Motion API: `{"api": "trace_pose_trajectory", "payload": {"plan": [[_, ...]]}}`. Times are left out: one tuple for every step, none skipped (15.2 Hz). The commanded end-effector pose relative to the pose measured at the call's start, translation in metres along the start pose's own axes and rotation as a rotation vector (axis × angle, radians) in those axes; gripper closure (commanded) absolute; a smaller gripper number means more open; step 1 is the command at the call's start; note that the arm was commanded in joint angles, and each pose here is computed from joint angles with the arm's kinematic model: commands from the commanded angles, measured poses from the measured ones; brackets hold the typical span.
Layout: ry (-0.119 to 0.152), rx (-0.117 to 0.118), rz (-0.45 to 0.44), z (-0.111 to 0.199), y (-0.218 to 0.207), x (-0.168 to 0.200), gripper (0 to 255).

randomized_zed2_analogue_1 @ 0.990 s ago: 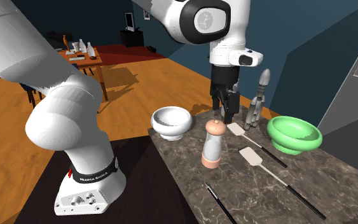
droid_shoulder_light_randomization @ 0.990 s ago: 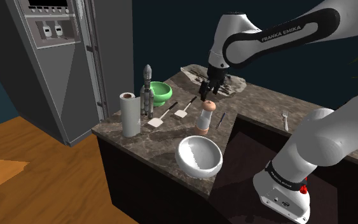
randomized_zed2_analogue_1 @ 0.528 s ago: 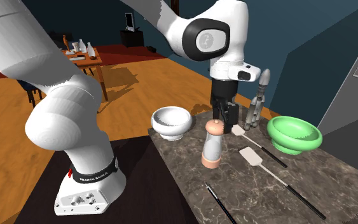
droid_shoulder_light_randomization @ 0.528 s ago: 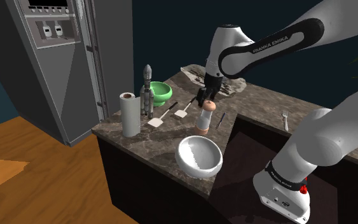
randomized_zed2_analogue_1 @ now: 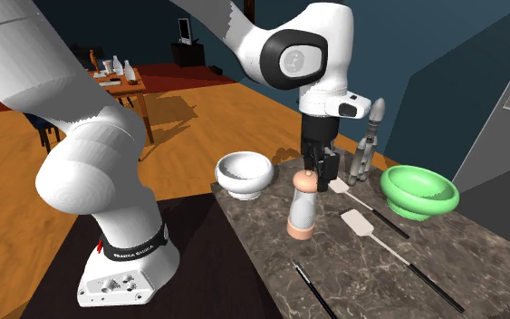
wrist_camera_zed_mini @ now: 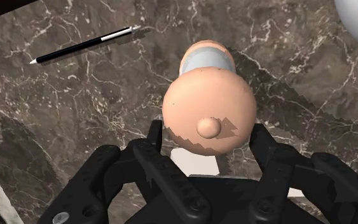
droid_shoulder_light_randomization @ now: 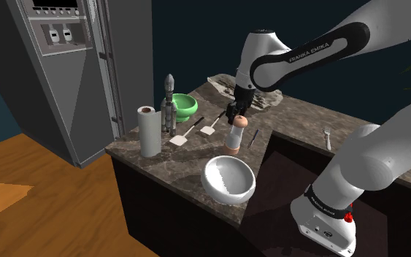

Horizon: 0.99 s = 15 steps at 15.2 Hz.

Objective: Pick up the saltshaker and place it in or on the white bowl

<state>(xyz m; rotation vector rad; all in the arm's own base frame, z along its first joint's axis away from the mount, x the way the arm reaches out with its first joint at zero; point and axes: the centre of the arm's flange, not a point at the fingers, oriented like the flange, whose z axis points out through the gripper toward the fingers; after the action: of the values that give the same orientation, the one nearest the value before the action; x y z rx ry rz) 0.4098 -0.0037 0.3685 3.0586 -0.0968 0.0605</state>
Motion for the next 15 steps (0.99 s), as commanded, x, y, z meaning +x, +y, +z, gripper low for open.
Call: {"api": "trace_pose_trajectory", "payload": {"plan": [[-0.001, 0.000, 0.000, 0.000, 0.000, 0.000, 255], [-0.001, 0.000, 0.000, 0.000, 0.000, 0.000, 255], [-0.001, 0.000, 0.000, 0.000, 0.000, 0.000, 255], [-0.001, 0.000, 0.000, 0.000, 0.000, 0.000, 255], [-0.001, 0.000, 0.000, 0.000, 0.000, 0.000, 255], [-0.001, 0.000, 0.000, 0.000, 0.000, 0.000, 255], [-0.001, 0.000, 0.000, 0.000, 0.000, 0.000, 255], [-0.001, 0.000, 0.000, 0.000, 0.000, 0.000, 255], [-0.001, 0.000, 0.000, 0.000, 0.000, 0.000, 255], [-0.001, 0.000, 0.000, -0.005, 0.000, 0.000, 255], [-0.001, 0.000, 0.000, -0.010, 0.001, 0.000, 255], [-0.001, 0.000, 0.000, -0.015, 0.001, 0.000, 255], [-0.001, 0.000, 0.000, -0.021, 0.002, 0.001, 255], [-0.001, 0.000, 0.000, -0.026, 0.002, 0.001, 255], [-0.001, 0.000, 0.000, -0.031, 0.003, 0.001, 255]]}}
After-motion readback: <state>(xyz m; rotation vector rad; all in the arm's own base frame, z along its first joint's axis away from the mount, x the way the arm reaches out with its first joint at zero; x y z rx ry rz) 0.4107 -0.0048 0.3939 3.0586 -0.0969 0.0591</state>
